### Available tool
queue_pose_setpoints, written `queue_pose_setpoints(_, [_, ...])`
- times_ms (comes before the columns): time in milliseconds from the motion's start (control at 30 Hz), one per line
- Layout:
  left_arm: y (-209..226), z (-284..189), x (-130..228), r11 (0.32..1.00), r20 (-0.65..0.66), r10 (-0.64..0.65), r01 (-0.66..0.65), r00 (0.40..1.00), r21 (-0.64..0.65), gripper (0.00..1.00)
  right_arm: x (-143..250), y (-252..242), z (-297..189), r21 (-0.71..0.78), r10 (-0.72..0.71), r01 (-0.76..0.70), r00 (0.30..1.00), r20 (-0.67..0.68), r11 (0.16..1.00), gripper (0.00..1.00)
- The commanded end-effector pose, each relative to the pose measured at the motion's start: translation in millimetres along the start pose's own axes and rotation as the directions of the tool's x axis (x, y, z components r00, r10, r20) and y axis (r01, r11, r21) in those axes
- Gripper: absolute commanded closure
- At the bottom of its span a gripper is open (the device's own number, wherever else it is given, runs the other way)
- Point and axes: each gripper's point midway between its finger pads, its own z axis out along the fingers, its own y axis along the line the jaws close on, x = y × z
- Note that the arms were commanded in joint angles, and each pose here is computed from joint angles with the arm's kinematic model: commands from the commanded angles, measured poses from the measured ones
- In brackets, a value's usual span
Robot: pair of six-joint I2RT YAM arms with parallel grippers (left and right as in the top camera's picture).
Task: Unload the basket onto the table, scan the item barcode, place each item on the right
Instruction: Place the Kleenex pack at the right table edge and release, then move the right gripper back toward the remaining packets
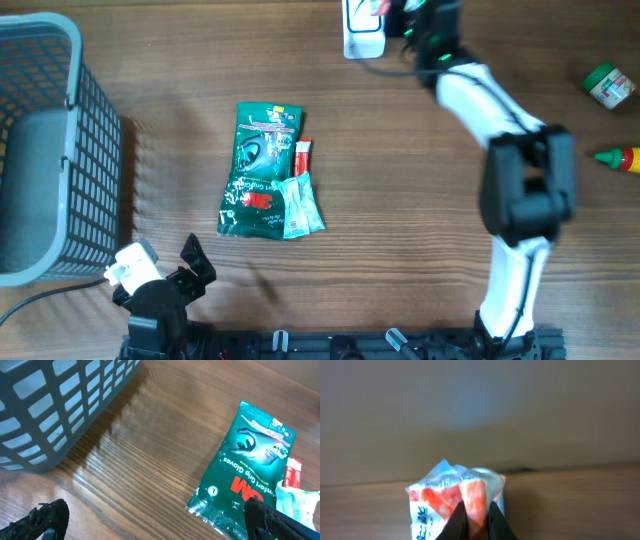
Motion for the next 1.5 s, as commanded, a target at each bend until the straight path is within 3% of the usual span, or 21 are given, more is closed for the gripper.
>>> queue_pose_setpoints(0, [3,0,-1,1.000,0.012,-0.015,0.015,1.000,-0.012,0.00,-53,-101,-63,0.347,0.007,-0.017,0.999,0.031,0.938,0.96])
queue_pose_setpoints(200, [3,0,-1,1.000,0.012,-0.015,0.015,1.000,-0.012,0.00,20,-273,-141,0.693,0.242,-0.029,0.947,-0.211,0.720,0.96])
queue_pose_setpoints(300, [2,0,-1,1.000,0.012,-0.015,0.015,1.000,-0.012,0.00,47,-329,-167,0.750,0.340,-0.080,0.919,-0.200,0.656,0.96])
queue_pose_setpoints(433, [3,0,-1,1.000,0.012,-0.015,0.015,1.000,-0.012,0.00,92,-375,-197,0.785,0.455,-0.144,0.870,-0.190,0.603,0.96])
queue_pose_setpoints(567, [2,0,-1,1.000,0.012,-0.015,0.015,1.000,-0.012,0.00,110,-394,-206,0.773,0.497,-0.209,0.854,-0.154,0.599,0.95])
queue_pose_setpoints(600, [3,0,-1,1.000,0.012,-0.015,0.015,1.000,-0.012,0.00,107,-396,-207,0.769,0.499,-0.220,0.854,-0.146,0.601,0.83])
queue_pose_setpoints(633, [3,0,-1,1.000,0.012,-0.015,0.015,1.000,-0.012,0.00,101,-394,-205,0.753,0.496,-0.234,0.857,-0.139,0.615,0.62])
queue_pose_setpoints(700, [3,0,-1,1.000,0.012,-0.015,0.015,1.000,-0.012,0.00,74,-383,-198,0.686,0.478,-0.278,0.871,-0.115,0.672,0.29])
queue_pose_setpoints(733, [3,0,-1,1.000,0.012,-0.015,0.015,1.000,-0.012,0.00,61,-375,-195,0.647,0.469,-0.298,0.877,-0.105,0.702,0.02])
queue_pose_setpoints(867, [3,0,-1,1.000,0.012,-0.015,0.015,1.000,-0.012,0.00,-40,-306,-203,0.341,0.399,-0.372,0.917,-0.010,0.863,0.00])
queue_pose_setpoints(1033, [3,0,-1,1.000,0.012,-0.015,0.015,1.000,-0.012,0.00,-118,-232,-262,0.177,0.457,-0.478,0.877,0.147,0.860,0.00])
queue_pose_setpoints(1167, [3,0,-1,1.000,0.012,-0.015,0.015,1.000,-0.012,0.00,-124,-182,-291,0.113,0.536,-0.548,0.835,0.125,0.829,0.00])
queue_pose_setpoints(1300, [2,0,-1,1.000,0.012,-0.015,0.015,1.000,-0.012,0.00,-109,-111,-278,-0.054,0.531,-0.534,0.845,-0.064,0.844,0.00])
queue_pose_setpoints(1367, [3,0,-1,1.000,0.012,-0.015,0.015,1.000,-0.012,0.00,-89,-70,-270,-0.147,0.482,-0.514,0.851,-0.207,0.845,0.00])
queue_pose_setpoints(1467, [3,0,-1,1.000,0.012,-0.015,0.015,1.000,-0.012,0.00,-49,-9,-259,-0.288,0.274,-0.394,0.885,-0.377,0.873,0.00])
